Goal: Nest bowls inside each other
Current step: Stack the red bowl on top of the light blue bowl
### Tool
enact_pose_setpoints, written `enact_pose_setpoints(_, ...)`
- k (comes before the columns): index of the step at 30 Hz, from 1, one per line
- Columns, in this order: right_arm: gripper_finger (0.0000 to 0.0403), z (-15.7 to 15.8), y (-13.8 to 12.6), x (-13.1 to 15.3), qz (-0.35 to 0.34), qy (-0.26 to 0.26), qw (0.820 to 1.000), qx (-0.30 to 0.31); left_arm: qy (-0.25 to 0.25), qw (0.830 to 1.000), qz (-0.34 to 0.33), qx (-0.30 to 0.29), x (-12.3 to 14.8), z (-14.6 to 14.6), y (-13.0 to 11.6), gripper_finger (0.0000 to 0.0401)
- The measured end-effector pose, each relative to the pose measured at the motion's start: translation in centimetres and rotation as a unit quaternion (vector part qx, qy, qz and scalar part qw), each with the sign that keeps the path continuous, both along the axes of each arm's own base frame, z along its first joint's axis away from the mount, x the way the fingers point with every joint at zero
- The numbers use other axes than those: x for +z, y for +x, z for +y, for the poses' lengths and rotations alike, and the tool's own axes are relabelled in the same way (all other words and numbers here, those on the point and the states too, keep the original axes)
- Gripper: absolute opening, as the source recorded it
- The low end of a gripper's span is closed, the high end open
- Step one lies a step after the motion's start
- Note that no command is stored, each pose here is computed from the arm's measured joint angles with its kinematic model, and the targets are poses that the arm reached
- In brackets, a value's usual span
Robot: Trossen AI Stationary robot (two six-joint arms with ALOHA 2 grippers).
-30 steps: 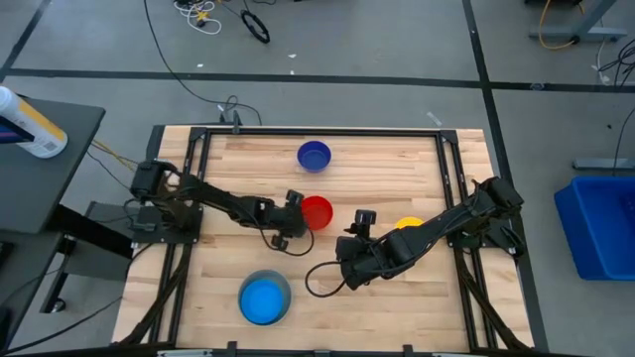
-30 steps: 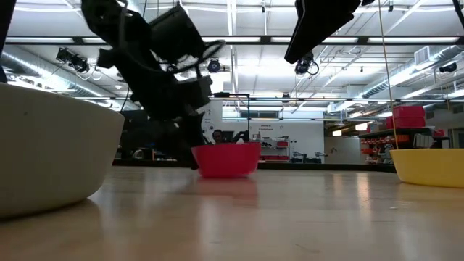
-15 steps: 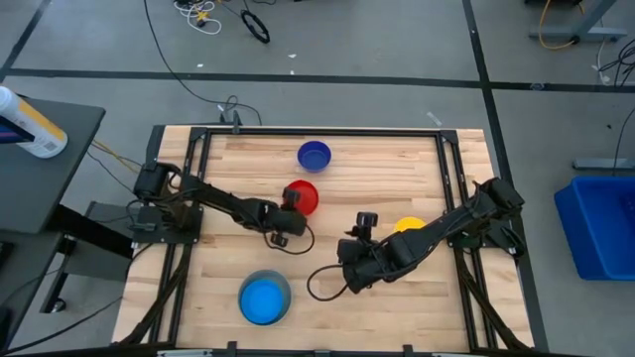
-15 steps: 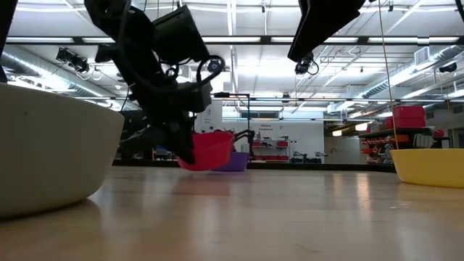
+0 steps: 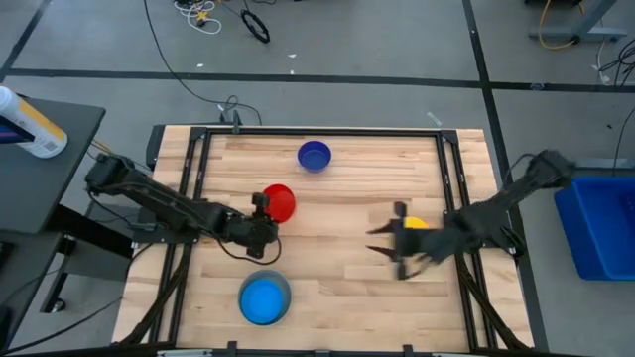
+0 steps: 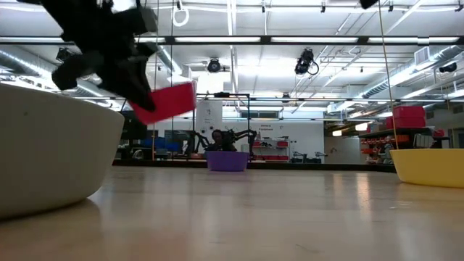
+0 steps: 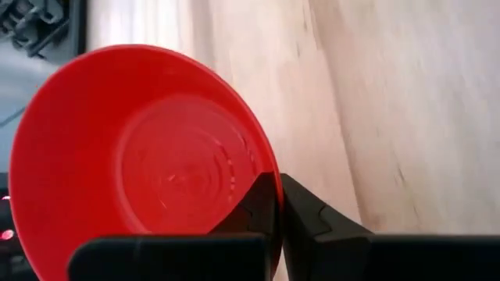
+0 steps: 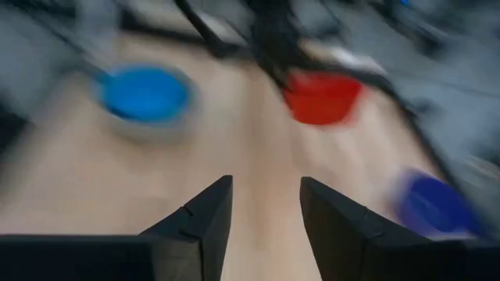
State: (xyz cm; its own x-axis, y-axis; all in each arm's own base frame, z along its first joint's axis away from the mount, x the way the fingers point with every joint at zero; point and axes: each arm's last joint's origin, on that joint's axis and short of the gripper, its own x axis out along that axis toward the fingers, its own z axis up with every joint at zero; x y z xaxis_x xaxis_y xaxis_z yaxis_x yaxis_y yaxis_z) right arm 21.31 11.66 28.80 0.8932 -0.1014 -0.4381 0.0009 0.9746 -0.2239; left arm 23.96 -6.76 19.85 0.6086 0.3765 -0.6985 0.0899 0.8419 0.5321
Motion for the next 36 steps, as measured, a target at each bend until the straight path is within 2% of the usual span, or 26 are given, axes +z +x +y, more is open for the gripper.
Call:
enact_pose_setpoints(3,0.0151,-2.0,-3.4,-0.5,-0.089,0.070,0.989,0.100,-0.007,1.000,-0.007,0.000,1.0,-0.3,-1.1,0.0006)
enact_pose_setpoints(5,0.0144,-3.4,-5.6,-1.8,-0.154,0.093,0.975,0.134,-0.009,1.000,-0.010,-0.001,1.1,-0.5,-1.3,0.0006)
enact_pose_setpoints(8,0.0132,-5.3,-8.0,-5.0,-0.224,0.113,0.960,0.125,-0.016,1.000,0.009,-0.006,0.9,-0.8,-1.8,0.0006)
enact_pose_setpoints(12,0.0118,-6.8,-10.0,-10.2,-0.270,0.138,0.947,0.110,-0.050,0.997,0.049,-0.025,0.4,-1.7,-2.5,0.0006)
enact_pose_setpoints(17,0.0110,-7.1,-10.4,-11.9,-0.207,0.175,0.958,0.089,-0.075,0.992,0.100,-0.033,0.1,-3.6,-4.6,0.0005)
enact_pose_setpoints(22,0.0109,-7.2,-10.4,-12.0,-0.214,0.168,0.959,0.076,-0.102,0.990,0.086,-0.042,2.7,-6.0,-5.2,0.0005)
enact_pose_setpoints(26,0.0108,-7.3,-10.4,-12.1,-0.213,0.163,0.961,0.066,-0.143,0.986,0.056,-0.059,5.2,-8.0,-5.5,0.0005)
enact_pose_setpoints(29,0.0108,-7.3,-10.4,-12.1,-0.213,0.163,0.961,0.066,-0.165,0.983,0.042,-0.065,5.9,-9.2,-6.2,0.0005)
enact_pose_setpoints(36,0.0107,-7.4,-10.4,-12.3,-0.209,0.157,0.964,0.047,-0.199,0.977,0.037,-0.068,3.9,-13.2,-6.2,0.0005)
